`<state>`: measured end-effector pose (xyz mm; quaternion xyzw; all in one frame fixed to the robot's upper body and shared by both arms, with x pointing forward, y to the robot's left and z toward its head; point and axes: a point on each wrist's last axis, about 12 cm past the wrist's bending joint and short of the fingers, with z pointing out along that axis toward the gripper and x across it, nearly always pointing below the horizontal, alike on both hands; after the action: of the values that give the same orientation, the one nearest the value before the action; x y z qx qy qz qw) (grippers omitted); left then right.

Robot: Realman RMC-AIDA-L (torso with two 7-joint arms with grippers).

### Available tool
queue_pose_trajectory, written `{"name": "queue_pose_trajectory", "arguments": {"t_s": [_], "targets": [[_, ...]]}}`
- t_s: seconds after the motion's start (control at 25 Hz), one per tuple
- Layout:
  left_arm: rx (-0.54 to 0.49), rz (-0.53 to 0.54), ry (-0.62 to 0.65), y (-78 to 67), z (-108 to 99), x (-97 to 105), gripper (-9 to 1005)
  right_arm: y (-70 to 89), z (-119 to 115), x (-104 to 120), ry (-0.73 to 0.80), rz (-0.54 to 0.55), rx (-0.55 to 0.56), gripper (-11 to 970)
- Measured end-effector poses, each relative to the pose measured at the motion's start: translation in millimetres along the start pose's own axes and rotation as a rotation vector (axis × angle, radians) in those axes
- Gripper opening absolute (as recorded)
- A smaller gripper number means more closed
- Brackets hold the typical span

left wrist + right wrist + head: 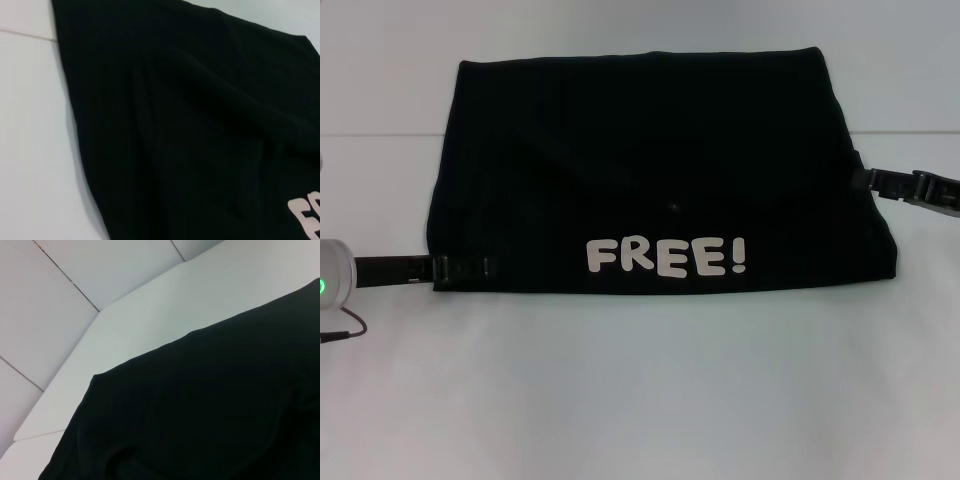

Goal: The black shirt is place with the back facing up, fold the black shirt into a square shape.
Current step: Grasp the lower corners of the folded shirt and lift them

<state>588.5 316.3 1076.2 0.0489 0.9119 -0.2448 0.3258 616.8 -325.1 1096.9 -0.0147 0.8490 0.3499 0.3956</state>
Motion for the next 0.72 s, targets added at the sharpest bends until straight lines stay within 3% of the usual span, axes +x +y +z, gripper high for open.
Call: {"name": "queue_pose_trajectory", "arguments": {"t_s": [0.72], "targets": [[-0.03,0.089,0.01,0.0,3.3,-1.2,884,-2.3,0.2,0.8,-0.005,0.003,0.019,704]]}}
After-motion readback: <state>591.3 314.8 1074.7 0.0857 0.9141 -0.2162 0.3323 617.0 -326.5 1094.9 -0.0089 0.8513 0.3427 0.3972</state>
